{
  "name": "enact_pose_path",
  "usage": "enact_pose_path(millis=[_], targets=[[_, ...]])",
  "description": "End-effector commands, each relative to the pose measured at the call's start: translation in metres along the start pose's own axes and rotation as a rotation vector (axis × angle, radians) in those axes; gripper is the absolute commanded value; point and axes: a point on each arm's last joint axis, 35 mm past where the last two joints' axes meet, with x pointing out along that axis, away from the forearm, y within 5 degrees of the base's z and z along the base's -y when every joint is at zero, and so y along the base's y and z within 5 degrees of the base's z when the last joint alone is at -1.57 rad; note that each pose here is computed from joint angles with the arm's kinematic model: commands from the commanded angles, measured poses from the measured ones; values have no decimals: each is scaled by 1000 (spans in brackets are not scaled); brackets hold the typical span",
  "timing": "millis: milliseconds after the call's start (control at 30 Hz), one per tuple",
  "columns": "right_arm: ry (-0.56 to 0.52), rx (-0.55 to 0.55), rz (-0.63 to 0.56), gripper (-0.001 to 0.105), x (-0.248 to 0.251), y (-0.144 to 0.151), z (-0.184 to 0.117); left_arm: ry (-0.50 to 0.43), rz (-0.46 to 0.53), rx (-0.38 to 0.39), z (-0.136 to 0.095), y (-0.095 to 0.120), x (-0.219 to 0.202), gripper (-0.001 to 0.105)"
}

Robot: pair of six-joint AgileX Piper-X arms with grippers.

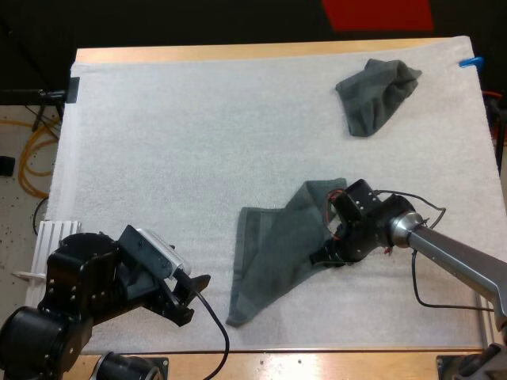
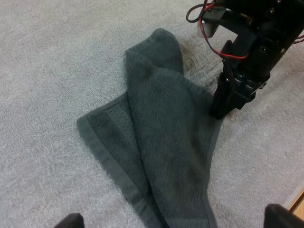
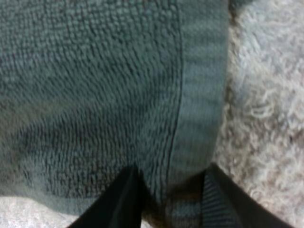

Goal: Pick towel from pile fold and stack

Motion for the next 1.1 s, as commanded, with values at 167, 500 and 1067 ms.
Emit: enact_pose_path(millis=[167, 500, 1067], targets=[[28, -6, -38, 0, -2, 0, -5, -3, -10, 8, 0, -1, 0, 71], [43, -24, -169, 0, -60, 15, -34, 55, -155, 133, 1, -13, 8, 71], [164, 148, -170, 0, -59, 18, -98, 456, -175, 456, 4, -51, 102, 70]])
